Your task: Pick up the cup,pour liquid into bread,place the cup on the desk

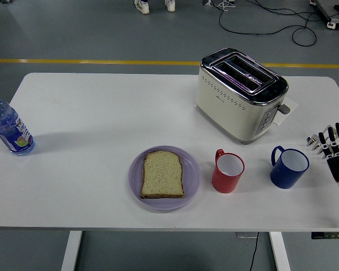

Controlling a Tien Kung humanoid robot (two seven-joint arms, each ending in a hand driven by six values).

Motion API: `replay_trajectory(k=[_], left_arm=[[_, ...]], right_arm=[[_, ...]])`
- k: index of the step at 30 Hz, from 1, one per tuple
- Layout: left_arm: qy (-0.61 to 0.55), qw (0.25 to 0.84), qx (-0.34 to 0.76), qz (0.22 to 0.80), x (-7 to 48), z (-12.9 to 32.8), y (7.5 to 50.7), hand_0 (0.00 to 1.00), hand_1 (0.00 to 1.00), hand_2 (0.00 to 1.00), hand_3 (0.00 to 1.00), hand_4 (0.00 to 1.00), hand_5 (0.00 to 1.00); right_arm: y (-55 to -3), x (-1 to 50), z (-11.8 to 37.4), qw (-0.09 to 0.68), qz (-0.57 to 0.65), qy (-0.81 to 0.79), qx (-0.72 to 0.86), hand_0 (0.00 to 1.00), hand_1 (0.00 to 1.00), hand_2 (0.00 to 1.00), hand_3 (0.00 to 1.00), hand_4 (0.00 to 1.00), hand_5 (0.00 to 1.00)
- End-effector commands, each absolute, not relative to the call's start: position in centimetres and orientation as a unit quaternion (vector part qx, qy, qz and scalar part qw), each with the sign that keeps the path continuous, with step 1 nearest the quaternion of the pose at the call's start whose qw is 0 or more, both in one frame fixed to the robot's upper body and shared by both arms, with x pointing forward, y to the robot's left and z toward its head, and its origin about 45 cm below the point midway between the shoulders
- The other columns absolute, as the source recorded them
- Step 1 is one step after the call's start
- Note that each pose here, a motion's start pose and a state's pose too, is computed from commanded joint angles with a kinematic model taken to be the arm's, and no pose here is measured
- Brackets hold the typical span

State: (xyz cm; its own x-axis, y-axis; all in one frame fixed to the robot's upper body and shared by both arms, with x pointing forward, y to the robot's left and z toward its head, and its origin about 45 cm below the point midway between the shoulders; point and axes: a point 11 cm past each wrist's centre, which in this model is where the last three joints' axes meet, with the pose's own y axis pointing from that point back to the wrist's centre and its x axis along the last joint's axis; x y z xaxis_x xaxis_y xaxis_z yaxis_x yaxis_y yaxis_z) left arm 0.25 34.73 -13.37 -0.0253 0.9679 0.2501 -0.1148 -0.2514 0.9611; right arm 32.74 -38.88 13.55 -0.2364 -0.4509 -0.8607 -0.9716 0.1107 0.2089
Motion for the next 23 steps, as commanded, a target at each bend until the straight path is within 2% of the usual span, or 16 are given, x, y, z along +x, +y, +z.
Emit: replay_trajectory(k=[10, 16, 17, 23], left_arm=[[0.406, 0.457, 0.531, 0.587, -0.3, -13.4, 34.8, 0.645, 0.642, 0.64, 0.528, 0.293, 0.765], [0.406, 0.457, 0.533, 0.585, -0.6, -13.4, 34.8, 0.645, 0.642, 0.64, 0.528, 0.293, 0.765], [0.407, 0.456, 0.533, 0.585, -0.6, -13.4, 34.8, 0.645, 0.642, 0.641, 0.528, 0.293, 0.765], [0.407, 0.456, 0.535, 0.583, -0.8, -13.4, 34.8, 0.645, 0.642, 0.641, 0.528, 0.293, 0.765]], right_arm=[[-39.1, 32.5, 13.3, 0.32, 0.408, 0.677, -0.522, 0.656, 0.598, 0.659, 0.607, 0.591, 0.226], [-39.2, 32.5, 13.3, 0.321, 0.407, 0.679, -0.52, 0.655, 0.599, 0.662, 0.608, 0.597, 0.245], [-39.2, 32.5, 13.3, 0.321, 0.407, 0.679, -0.52, 0.658, 0.602, 0.664, 0.609, 0.6, 0.276], [-39.3, 32.4, 13.2, 0.323, 0.407, 0.681, -0.516, 0.658, 0.602, 0.664, 0.609, 0.6, 0.276]])
